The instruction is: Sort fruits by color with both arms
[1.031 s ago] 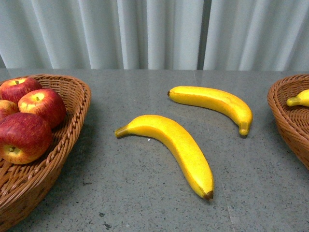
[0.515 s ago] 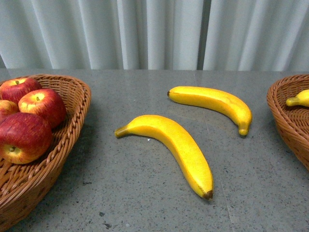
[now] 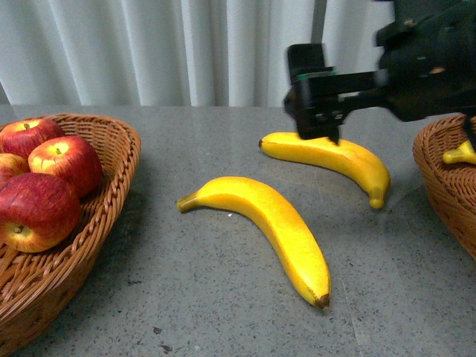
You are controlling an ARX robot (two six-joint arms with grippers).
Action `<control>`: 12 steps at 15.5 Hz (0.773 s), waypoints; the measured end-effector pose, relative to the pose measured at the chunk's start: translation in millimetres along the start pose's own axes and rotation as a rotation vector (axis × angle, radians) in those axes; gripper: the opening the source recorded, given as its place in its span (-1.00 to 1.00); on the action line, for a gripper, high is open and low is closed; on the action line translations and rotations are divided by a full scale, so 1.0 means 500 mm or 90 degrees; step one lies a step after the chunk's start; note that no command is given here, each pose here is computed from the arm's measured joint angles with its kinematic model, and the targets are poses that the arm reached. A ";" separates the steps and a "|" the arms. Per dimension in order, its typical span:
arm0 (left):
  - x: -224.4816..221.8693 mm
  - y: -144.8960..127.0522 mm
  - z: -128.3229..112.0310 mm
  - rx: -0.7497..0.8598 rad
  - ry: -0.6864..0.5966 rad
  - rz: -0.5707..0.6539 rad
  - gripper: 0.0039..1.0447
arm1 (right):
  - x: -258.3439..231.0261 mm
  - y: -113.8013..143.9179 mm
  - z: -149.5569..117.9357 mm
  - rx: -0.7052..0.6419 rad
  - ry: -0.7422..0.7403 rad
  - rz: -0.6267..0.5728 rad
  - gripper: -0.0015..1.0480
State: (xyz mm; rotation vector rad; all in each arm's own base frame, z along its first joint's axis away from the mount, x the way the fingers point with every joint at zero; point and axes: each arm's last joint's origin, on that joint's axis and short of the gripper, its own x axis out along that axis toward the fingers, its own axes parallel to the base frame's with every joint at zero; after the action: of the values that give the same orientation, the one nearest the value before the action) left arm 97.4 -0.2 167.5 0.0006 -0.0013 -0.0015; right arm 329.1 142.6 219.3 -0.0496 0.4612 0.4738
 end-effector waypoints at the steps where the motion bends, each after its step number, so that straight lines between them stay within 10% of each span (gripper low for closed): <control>1: 0.000 0.000 0.000 0.000 0.000 0.000 0.88 | 0.025 0.021 0.008 0.001 0.028 0.019 0.87; 12: 0.000 0.000 0.000 0.000 0.000 0.000 0.88 | 0.065 0.099 -0.084 -0.039 0.228 0.088 0.87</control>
State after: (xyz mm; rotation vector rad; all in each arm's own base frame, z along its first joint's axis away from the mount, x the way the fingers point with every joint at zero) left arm 97.4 -0.2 167.5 0.0006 -0.0013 -0.0015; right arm 314.9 193.9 170.5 -0.1638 0.8058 0.6175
